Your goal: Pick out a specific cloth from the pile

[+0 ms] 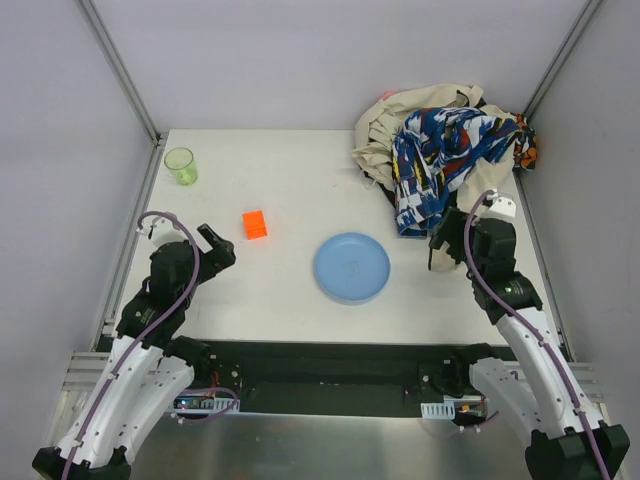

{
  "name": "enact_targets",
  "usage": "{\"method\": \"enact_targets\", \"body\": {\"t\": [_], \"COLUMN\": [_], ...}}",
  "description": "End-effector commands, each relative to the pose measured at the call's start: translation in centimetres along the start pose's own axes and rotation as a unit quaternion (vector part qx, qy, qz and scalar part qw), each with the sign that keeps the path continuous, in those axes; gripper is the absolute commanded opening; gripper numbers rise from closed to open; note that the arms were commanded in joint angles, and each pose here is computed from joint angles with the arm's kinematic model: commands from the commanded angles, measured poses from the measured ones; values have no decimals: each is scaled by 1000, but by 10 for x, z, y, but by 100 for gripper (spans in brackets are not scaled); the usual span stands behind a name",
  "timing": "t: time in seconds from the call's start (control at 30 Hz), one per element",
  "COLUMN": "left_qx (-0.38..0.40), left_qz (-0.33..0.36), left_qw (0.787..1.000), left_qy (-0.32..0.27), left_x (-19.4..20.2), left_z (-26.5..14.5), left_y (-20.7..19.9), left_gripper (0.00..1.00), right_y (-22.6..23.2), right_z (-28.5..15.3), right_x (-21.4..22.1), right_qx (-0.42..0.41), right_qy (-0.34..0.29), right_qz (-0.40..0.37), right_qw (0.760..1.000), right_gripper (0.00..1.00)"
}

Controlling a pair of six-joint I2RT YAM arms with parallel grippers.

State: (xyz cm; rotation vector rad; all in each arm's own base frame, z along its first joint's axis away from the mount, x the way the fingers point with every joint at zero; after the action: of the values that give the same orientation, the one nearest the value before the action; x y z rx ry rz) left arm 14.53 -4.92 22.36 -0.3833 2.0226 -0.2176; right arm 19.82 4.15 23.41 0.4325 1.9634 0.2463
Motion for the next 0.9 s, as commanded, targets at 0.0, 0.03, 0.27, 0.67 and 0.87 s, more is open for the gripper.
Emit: {"method": "enact_targets", "body": {"t": [0.0,0.03,0.27,0.67,0.87], "left_qx": [-7,-6,-9,-41,-53], "left_qz": [-8,-10,-14,-15,-10], "left_qw": [1000,1000,1000,999,999], "left_qy": [-15,-17,-23,-6,4], "left_x": [0,0,-2,-4,-4], "left_z": [-3,-4,-4,8,15], "left_y": [3,3,4,1,-1], "left_gripper": [99,99,99,99,99], "right_y": [14,17,52,140,145], "right_z": [-3,-5,10,135,226], "right_x": [-14,-17,-51,-61,-35], "right_qx": [-68,-84,-188,-110,-13], "right_qy": [-41,-45,-62,22,94], "right_qz": [-13,-20,-116,-379,-479], "right_qw": [997,995,973,919,873], "right_gripper": [96,96,96,96,96]}}
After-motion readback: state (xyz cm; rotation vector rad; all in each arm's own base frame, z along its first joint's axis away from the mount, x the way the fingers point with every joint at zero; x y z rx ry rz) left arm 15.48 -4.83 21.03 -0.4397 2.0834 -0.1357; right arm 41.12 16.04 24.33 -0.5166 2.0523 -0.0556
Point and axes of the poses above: each gripper's point midway between its finger pads, its own z axis out along the fingers, its own y axis along the line the jaws close on, x = y × z, the point moved 9 cm from there along -z, back along the fingers, and after that the axes turned 9 degrees about z, right-handed, at the moved point
